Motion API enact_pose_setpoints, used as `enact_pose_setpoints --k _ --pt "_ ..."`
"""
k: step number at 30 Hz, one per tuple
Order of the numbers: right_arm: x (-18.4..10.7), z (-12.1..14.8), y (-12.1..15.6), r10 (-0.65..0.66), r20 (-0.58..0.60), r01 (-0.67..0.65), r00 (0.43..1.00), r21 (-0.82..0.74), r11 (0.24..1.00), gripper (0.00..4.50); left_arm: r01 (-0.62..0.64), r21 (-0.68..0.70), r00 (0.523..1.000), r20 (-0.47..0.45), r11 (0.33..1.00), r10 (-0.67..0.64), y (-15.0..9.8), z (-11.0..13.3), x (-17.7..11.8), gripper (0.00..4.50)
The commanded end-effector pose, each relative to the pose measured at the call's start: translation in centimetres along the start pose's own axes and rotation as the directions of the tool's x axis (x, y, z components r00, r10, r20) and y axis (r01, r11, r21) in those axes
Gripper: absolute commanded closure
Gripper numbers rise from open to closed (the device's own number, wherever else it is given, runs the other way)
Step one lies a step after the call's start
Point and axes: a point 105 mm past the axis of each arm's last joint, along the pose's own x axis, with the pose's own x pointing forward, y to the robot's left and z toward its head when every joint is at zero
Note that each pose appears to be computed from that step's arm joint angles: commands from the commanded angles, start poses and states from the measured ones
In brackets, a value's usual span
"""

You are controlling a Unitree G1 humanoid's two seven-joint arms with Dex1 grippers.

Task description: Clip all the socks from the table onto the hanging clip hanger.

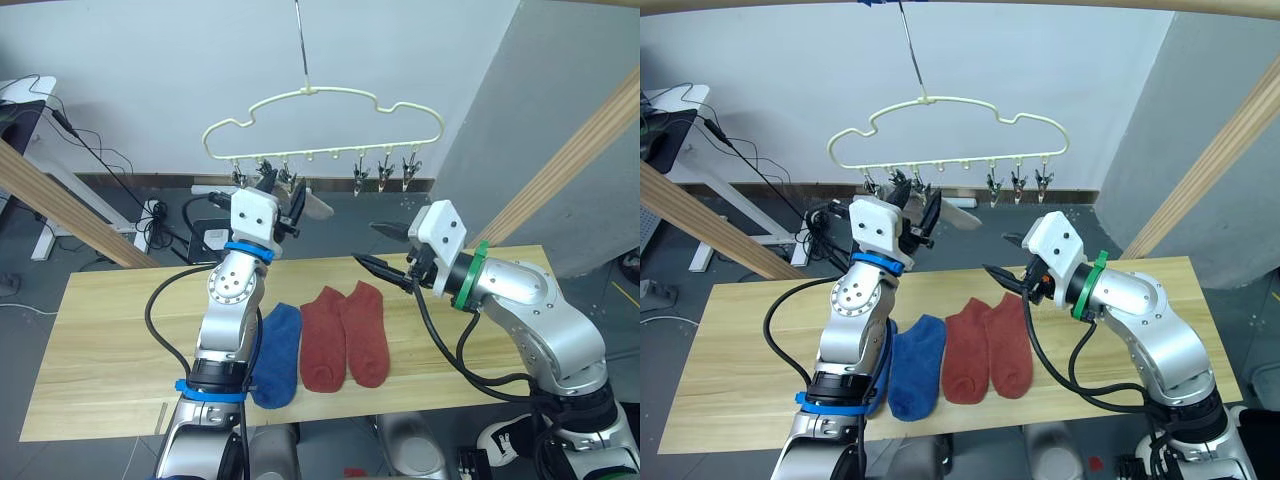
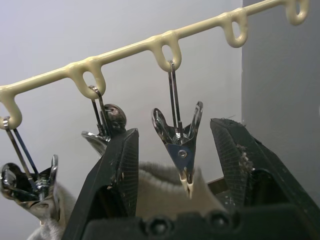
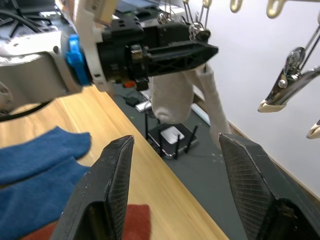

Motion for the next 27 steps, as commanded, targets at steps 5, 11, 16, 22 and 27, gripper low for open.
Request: enact_pose_setpoints --k 5,11,16,22,27 --pt "-0.44 2.27 0.08 0.005 0.102 -0.001 0.995 -0.039 0.999 1.67 -0.002 0.007 0.998 0.062 1.0 0.002 -0.37 1.88 0.27 2.01" --pt "-0.43 2.41 -0.08 0.001 0.111 0.004 0.994 -0.044 0.999 1.67 0.002 0.005 0.998 0.065 1.0 -0.002 -0.39 1.98 0.41 2.01" --pt "-0.41 2.4 -0.1 0.001 0.111 0.004 0.994 -0.043 0.999 1.67 0.007 0.009 0.998 0.068 1.0 -0.008 -0.44 2.06 0.5 2.01" --pt "-0.55 2.31 -0.18 0.0 0.108 0.005 0.994 -0.043 0.999 1.67 0.011 0.024 0.997 0.074 1.0 -0.013 -0.5 2.21 0.55 3.26" --pt "-0.56 2.21 -0.07 0.003 0.104 0.001 0.995 -0.042 0.999 1.67 0.008 0.038 0.997 0.078 0.999 -0.011 -0.34 2.36 0.59 4.24"
